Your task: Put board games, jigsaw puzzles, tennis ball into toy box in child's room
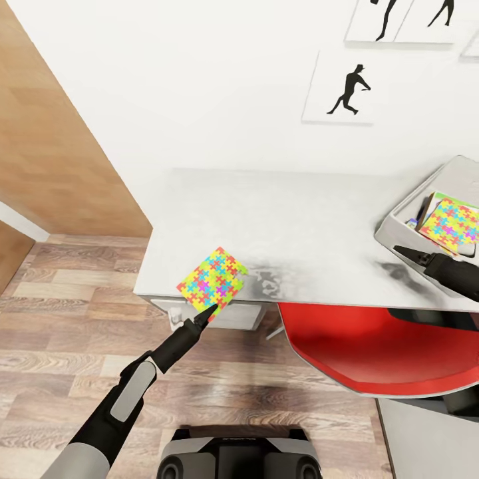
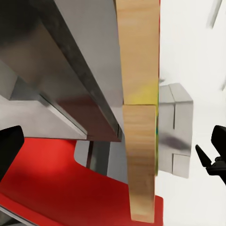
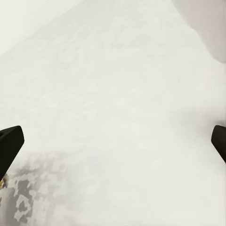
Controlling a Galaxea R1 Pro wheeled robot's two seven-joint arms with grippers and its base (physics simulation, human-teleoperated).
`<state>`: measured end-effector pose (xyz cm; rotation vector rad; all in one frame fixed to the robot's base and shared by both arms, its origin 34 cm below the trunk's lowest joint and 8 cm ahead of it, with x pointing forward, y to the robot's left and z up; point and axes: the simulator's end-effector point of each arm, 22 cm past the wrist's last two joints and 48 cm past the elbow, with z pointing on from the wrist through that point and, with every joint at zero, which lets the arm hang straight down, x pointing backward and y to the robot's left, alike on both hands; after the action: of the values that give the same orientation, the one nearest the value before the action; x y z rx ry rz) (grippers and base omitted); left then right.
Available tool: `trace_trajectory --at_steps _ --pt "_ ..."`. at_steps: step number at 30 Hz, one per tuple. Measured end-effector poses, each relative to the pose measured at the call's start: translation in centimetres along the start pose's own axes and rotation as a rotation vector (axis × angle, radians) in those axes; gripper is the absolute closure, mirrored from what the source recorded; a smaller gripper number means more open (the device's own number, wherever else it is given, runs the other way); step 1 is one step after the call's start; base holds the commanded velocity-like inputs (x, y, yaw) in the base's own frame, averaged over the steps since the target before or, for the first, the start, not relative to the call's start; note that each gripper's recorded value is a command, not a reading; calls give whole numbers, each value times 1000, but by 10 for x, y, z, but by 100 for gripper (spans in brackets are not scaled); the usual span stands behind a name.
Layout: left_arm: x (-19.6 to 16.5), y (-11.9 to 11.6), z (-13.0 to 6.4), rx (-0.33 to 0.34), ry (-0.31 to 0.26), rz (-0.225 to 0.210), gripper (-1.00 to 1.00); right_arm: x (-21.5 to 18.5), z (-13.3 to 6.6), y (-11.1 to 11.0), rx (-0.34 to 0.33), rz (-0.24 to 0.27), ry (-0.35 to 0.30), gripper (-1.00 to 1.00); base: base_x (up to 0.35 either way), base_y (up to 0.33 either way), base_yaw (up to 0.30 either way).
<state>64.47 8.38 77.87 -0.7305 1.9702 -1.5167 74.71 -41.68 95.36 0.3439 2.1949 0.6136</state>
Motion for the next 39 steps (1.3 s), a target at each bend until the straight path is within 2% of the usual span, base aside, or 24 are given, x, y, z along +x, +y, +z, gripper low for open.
trace_trajectory --at_steps 9,10,25,35,39 --pt "0 0 0 0 0 1 -100 0 0 0 1 -1 0 -100 0 0 -13" --pt "0 0 0 0 0 1 100 0 0 0 1 -1 0 -100 0 0 -6" --pt "0 -2 2 6 -4 -9 100 0 0 0 0 -1 0 -100 0 0 -1" --pt "6 -12 10 28 -1 -21 100 1 0 0 0 -2 1 -100 0 0 0" --pt "8 -20 15 43 2 -3 100 1 0 0 0 -2 2 -100 0 0 0"
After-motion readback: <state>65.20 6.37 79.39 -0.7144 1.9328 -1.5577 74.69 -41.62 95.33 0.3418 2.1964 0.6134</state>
